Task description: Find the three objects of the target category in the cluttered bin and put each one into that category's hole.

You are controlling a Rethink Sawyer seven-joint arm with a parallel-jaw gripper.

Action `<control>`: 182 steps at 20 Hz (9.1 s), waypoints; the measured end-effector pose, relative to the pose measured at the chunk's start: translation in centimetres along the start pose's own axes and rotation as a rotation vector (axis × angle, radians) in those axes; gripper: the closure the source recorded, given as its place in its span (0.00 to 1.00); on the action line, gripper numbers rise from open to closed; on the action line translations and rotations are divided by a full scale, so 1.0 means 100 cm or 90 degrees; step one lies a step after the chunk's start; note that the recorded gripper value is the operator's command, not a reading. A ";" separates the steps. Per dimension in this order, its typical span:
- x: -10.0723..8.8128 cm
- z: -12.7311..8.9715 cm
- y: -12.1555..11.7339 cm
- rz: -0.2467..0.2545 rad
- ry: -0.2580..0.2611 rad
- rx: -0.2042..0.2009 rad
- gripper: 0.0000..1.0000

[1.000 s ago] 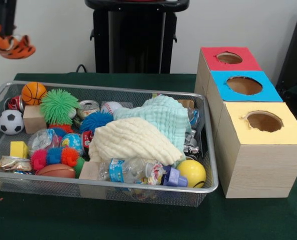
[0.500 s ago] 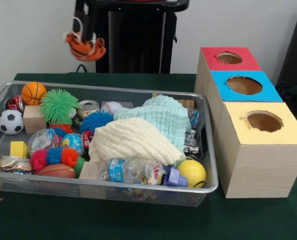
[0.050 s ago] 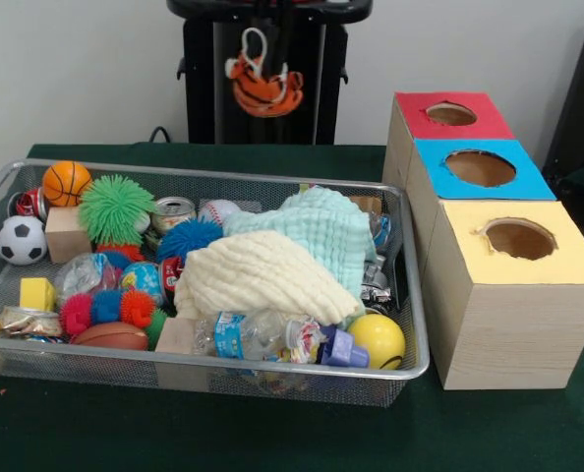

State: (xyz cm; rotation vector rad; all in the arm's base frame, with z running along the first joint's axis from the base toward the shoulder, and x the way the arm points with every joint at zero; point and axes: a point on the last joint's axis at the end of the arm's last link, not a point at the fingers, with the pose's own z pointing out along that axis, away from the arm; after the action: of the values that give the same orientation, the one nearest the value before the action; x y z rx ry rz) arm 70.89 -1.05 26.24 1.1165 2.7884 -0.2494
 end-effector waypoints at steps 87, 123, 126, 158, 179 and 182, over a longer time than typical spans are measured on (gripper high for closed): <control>0.284 0.066 0.052 0.292 0.163 0.138 1.00; 0.309 0.082 0.048 0.319 0.144 0.124 1.00; 0.311 0.081 0.047 0.321 0.143 0.121 1.00; 0.341 0.094 0.004 0.353 0.129 0.129 1.00; 0.346 0.091 0.007 0.351 0.127 0.129 1.00; 0.346 0.089 0.006 0.355 0.127 0.129 1.00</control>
State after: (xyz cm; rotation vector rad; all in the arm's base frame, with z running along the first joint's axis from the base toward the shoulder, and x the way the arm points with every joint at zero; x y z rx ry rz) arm 47.01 20.85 11.24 2.0023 2.5060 -0.3769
